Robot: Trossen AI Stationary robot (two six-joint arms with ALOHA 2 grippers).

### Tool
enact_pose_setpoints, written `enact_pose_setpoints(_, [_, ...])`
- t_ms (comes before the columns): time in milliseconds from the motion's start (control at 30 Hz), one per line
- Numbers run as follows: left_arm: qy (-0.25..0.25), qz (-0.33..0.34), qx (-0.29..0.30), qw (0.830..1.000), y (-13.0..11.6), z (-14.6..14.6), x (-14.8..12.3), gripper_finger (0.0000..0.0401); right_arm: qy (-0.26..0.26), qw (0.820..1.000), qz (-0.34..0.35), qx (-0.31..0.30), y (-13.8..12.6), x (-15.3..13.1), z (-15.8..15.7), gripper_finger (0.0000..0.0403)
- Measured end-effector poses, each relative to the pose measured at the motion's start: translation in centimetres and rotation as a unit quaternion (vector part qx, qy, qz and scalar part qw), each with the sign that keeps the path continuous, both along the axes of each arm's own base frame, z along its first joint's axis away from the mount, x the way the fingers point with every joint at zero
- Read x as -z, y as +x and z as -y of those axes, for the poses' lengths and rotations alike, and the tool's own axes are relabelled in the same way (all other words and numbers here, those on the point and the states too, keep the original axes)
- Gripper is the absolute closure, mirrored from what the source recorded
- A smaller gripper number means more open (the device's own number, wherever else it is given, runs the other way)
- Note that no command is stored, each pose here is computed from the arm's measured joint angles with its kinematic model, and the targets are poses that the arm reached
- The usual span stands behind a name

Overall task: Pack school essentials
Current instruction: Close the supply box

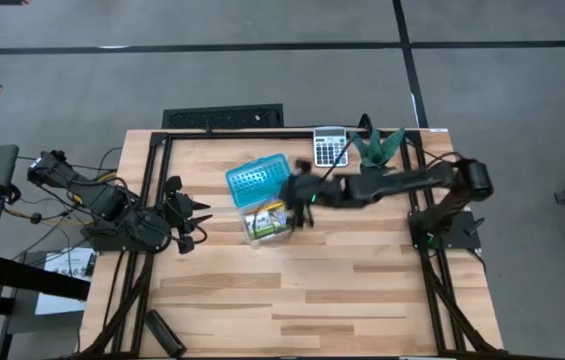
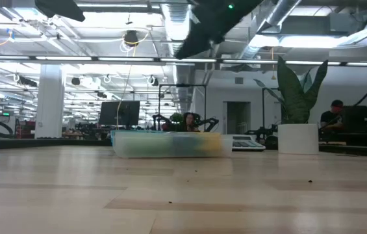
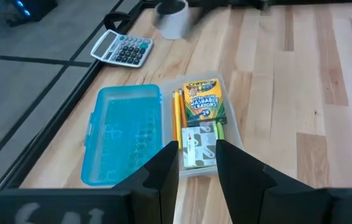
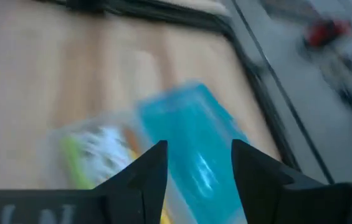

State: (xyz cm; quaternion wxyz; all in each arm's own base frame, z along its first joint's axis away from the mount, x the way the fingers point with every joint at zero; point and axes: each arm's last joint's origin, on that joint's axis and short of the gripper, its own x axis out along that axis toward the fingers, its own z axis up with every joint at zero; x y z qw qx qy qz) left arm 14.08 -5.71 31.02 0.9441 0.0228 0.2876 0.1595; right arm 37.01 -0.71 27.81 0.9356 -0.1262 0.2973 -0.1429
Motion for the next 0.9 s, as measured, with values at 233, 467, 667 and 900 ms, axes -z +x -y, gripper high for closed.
enact_pose_setpoints(233, [-0.010,0.004,-0.007,1.000,0.0,0.0,0.0,0.0300,0.064,0.991,-0.004,0.120,-2.3,-0.5,7.7,0.0230])
enact_pose_setpoints(467, [-0.013,0.004,-0.007,1.000,0.0,0.0,0.0,0.0300,0.071,0.997,-0.029,0.020,0.1,4.0,11.9,0.0219])
enact_pose_setpoints(667, [-0.012,0.001,-0.007,1.000,0.0,0.0,0.1,0.0300,0.059,0.995,-0.058,-0.051,1.5,4.9,14.2,0.0222])
enact_pose_setpoints(900, [0.004,-0.005,-0.002,1.000,-0.1,-0.1,0.1,0.0300,0.050,0.991,-0.098,-0.072,2.6,5.1,17.0,0.0220])
